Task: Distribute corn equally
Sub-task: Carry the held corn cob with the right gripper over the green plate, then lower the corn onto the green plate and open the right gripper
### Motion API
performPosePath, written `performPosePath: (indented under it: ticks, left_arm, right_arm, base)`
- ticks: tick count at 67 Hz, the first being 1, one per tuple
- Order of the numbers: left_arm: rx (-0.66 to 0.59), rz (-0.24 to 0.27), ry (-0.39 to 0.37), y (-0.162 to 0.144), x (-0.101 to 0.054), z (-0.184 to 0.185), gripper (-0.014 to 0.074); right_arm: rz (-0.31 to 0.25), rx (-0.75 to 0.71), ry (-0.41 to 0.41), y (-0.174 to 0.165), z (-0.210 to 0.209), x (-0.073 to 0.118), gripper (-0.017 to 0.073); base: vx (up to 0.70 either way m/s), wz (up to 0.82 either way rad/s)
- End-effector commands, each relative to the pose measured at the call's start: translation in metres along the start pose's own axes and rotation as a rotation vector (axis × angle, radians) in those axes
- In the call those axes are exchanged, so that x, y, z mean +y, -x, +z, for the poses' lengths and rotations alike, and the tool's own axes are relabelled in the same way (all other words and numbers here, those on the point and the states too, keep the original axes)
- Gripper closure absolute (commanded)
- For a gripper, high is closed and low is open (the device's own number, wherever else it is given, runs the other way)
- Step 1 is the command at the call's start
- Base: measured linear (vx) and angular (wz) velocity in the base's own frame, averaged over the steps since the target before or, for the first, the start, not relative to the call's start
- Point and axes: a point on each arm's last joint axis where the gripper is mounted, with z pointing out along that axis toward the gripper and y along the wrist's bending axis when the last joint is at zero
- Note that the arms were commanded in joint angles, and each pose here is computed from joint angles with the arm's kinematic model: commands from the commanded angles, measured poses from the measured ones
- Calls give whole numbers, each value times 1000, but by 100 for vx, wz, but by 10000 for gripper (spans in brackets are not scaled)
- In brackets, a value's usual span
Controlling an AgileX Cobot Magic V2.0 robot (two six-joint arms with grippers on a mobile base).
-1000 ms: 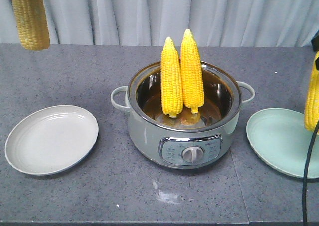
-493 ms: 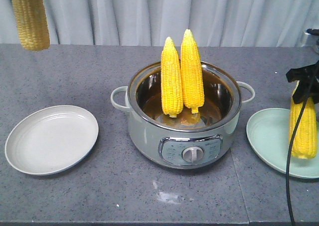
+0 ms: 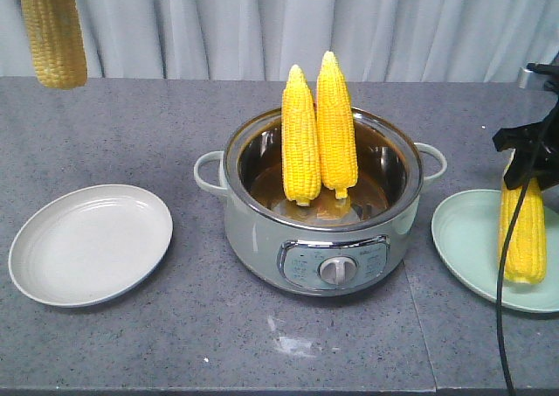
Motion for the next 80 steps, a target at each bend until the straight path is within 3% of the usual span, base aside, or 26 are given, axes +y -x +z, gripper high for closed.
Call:
performPosePath:
  ticks: [1, 19, 29, 39, 57, 80]
  left_arm:
    - [-132, -30, 19, 10, 11, -29, 465]
    - [-132, -30, 19, 10, 11, -29, 465]
    - [-132, -30, 19, 10, 11, -29, 465]
    - [-133, -30, 18, 10, 11, -29, 465]
    - [-133, -30, 18, 10, 11, -29, 465]
    - [-133, -30, 18, 10, 11, -29, 465]
  right_arm:
    - [-8, -67, -4, -6, -39, 7, 405]
    - [-12, -125, -25, -13, -63, 12, 398]
    - [4, -119, -23, -14, -63, 12, 389]
    - [-33, -53, -37, -29, -51, 15, 377]
    - [-21, -49, -24, -30, -48, 16, 355]
    - [-18, -45, -28, -30, -48, 16, 238]
  base:
    - [0, 0]
    - [0, 0]
    - [0, 0]
    - [0, 0]
    - [0, 0]
    - [0, 0]
